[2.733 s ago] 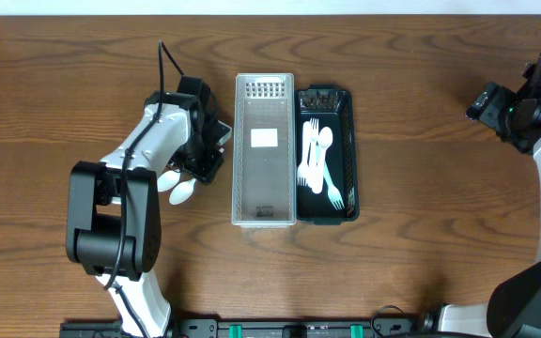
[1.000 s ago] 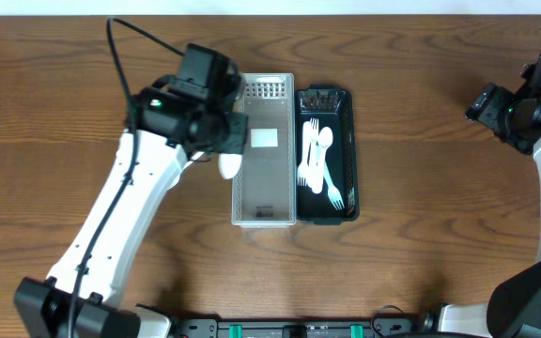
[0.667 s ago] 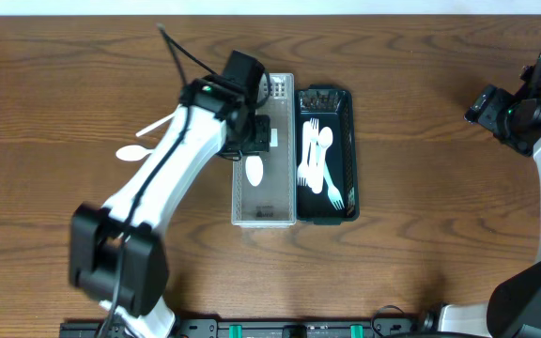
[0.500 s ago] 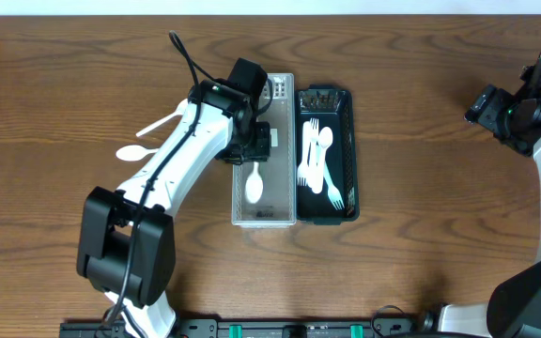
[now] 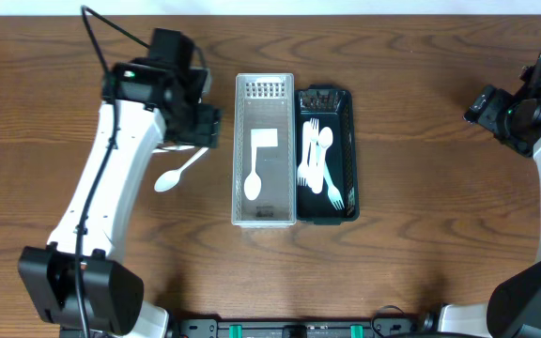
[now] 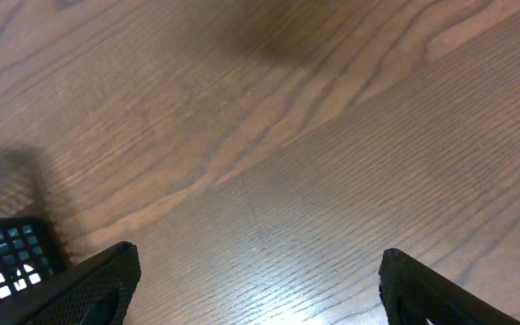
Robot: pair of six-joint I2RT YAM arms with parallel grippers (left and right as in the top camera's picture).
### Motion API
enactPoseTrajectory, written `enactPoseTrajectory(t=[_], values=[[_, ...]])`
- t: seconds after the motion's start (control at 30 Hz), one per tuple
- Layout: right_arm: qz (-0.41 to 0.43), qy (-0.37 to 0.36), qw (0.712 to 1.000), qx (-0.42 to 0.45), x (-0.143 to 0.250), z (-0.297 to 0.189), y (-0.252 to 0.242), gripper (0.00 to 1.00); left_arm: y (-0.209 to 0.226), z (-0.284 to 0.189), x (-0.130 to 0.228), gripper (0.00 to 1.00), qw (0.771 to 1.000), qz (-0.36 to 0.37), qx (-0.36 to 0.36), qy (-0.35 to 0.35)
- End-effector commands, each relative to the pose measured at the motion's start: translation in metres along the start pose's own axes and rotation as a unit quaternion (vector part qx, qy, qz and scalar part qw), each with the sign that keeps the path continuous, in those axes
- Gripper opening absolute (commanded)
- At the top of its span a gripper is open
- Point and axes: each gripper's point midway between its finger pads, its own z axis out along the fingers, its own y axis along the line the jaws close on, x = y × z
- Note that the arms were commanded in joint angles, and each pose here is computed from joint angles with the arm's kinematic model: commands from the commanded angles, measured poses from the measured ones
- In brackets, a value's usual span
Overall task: Pack container
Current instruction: 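Return the left gripper to the spoons and grasp another spoon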
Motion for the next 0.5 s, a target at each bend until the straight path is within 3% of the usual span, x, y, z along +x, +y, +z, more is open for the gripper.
enactPoseTrajectory(t=[0.0,0.23,0.47], values=[[-0.001,0.005,1.0,0.001,0.001,0.003,-0.002,0.88,0.026,0.023,0.015,0.71,0.988,0.146,-0.026,0.051],[-0.001,0.007,1.0,0.001,0.002,0.003,-0.002,0.88,0.043,0.071,0.033,0.68,0.97,0.21,-0.002,0.124],[-0.001,0.007,1.0,0.001,0.002,0.003,-0.002,0.88,0.046,0.121,0.037,0.49,0.962,0.215,0.013,0.167]])
